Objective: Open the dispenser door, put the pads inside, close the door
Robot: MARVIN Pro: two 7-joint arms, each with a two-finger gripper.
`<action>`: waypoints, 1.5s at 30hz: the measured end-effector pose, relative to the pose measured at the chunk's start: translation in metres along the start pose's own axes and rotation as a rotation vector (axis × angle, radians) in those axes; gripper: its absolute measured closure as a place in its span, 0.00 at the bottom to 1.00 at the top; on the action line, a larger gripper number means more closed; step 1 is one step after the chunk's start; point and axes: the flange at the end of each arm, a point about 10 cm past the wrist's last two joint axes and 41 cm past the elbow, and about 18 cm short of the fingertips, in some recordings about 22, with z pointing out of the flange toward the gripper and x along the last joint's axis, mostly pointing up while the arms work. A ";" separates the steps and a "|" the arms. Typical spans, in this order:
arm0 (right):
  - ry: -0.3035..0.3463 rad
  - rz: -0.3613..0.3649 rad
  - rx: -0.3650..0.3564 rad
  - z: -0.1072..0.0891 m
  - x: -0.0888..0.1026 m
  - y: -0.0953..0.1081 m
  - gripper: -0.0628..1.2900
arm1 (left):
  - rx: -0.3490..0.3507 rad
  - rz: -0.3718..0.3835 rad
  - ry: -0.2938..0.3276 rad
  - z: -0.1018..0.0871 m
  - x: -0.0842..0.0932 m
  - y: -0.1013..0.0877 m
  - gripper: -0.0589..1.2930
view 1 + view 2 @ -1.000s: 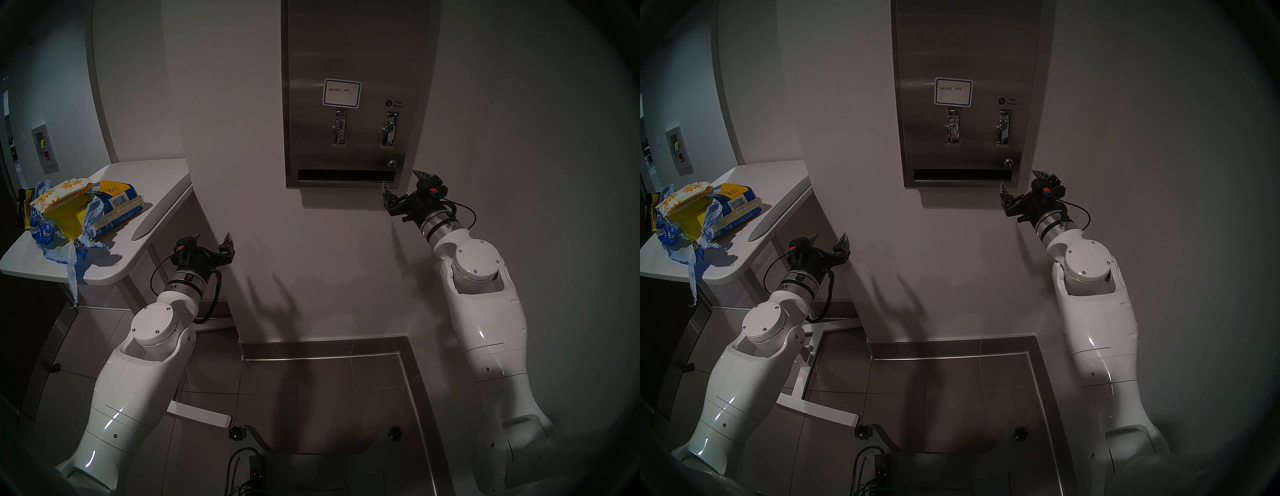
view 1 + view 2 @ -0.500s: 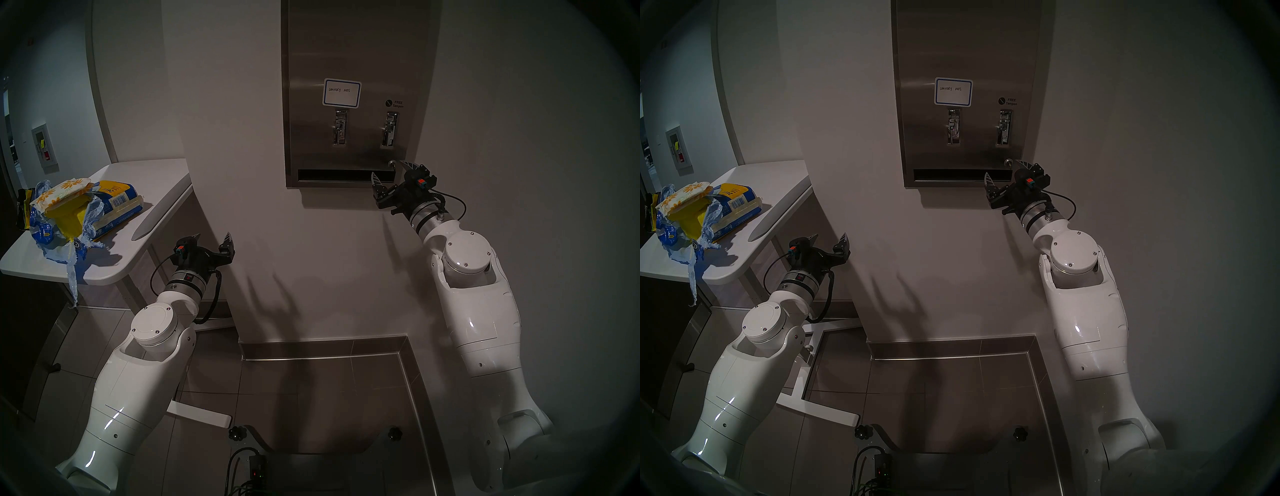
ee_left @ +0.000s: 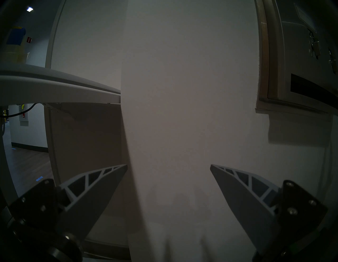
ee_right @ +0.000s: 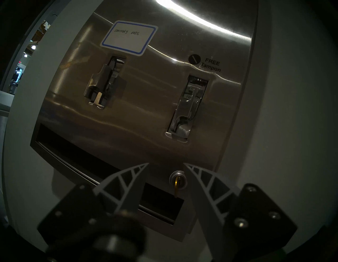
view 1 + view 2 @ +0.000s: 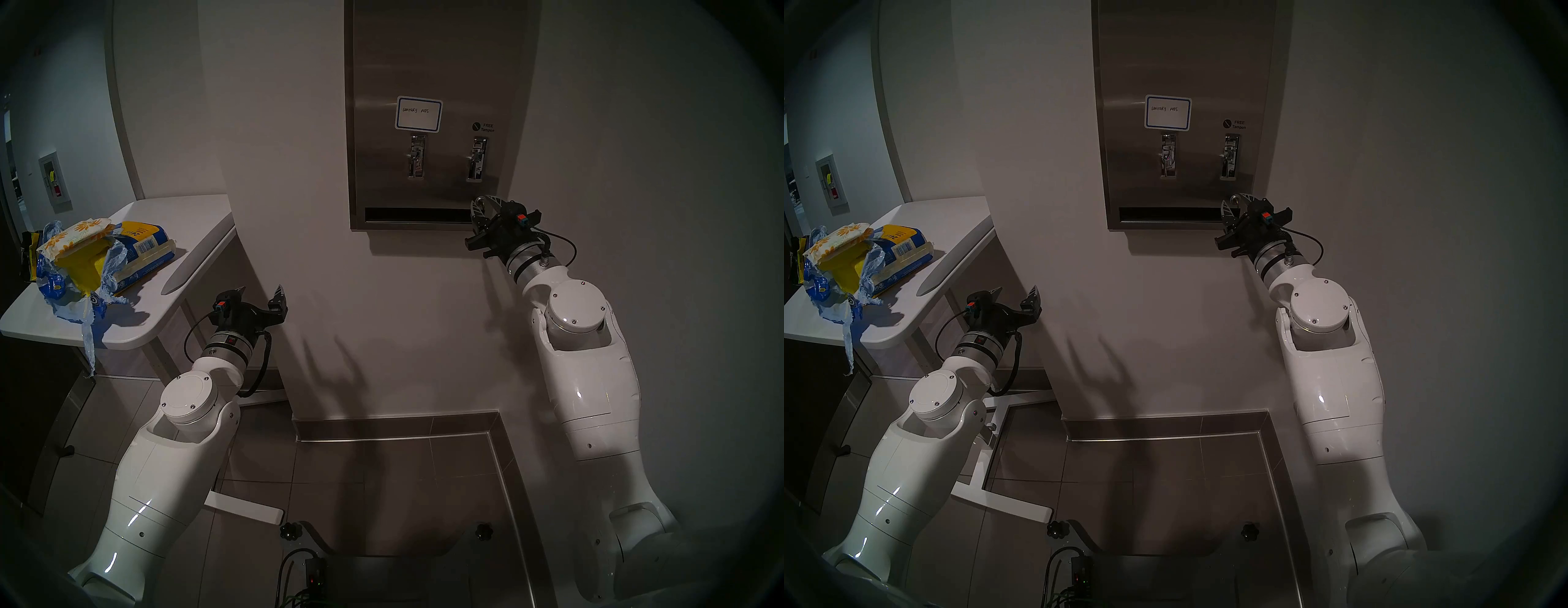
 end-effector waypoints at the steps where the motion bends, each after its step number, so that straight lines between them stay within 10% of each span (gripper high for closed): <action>1: 0.000 0.000 -0.001 0.000 0.000 0.000 0.40 | 0.000 0.000 0.000 0.000 0.000 0.000 0.04; 7: 0.003 0.008 -0.011 0.000 0.001 0.000 0.61 | 0.000 0.000 0.000 0.000 0.000 0.000 0.04; 45: -0.033 0.086 -0.108 0.012 -0.018 -0.011 0.78 | 0.000 0.000 0.000 0.000 0.000 0.000 0.04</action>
